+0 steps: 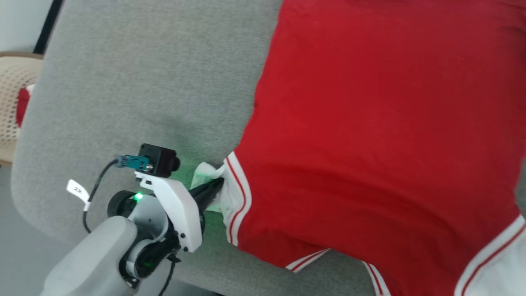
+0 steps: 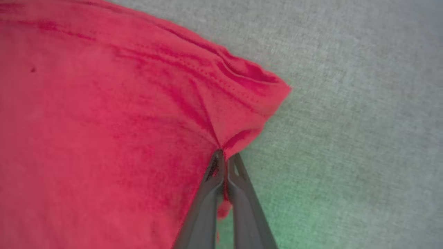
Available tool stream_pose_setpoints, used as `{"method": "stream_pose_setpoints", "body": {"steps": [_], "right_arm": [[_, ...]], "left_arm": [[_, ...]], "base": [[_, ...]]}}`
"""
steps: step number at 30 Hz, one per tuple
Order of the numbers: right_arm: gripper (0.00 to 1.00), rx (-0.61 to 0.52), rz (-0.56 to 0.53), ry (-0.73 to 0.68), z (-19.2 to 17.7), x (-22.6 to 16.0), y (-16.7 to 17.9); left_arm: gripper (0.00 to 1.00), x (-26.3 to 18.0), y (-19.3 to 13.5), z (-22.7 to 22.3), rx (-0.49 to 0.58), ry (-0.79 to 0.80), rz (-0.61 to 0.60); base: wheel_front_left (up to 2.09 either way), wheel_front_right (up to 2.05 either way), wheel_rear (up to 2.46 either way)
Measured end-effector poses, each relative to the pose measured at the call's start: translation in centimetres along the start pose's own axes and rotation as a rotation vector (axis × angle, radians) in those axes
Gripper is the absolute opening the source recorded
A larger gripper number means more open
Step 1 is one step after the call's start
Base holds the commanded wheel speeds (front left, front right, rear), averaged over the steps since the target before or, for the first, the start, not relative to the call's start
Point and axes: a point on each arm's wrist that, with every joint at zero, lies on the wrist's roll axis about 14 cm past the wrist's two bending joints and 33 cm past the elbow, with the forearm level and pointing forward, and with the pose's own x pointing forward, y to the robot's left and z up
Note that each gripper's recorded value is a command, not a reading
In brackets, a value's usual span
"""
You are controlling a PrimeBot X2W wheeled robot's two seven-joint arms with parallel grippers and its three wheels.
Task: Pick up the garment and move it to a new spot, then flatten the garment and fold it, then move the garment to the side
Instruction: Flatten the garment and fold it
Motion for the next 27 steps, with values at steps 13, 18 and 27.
{"method": "stream_pose_setpoints", "body": {"steps": [13, 18, 27], "right_arm": [[0.0, -0.079, 0.053, -0.103, -5.3, -6.6, -1.6], [0.0, -0.065, 0.075, -0.12, -9.3, -9.2, -1.8], [0.0, 0.054, 0.101, -0.056, -19.0, -12.6, -1.2]], "left_arm": [[0.0, 1.7, -1.6, 4.1, 0.123, -0.064, -0.045], [0.0, 2.6, -3.3, 6.1, 0.175, -0.088, -0.079], [0.0, 4.1, -7.0, 7.7, 0.244, -0.085, -0.159]], "base": [[0.0, 0.0, 0.0], [0.0, 0.0, 0.0], [0.0, 0.0, 0.0]]}}
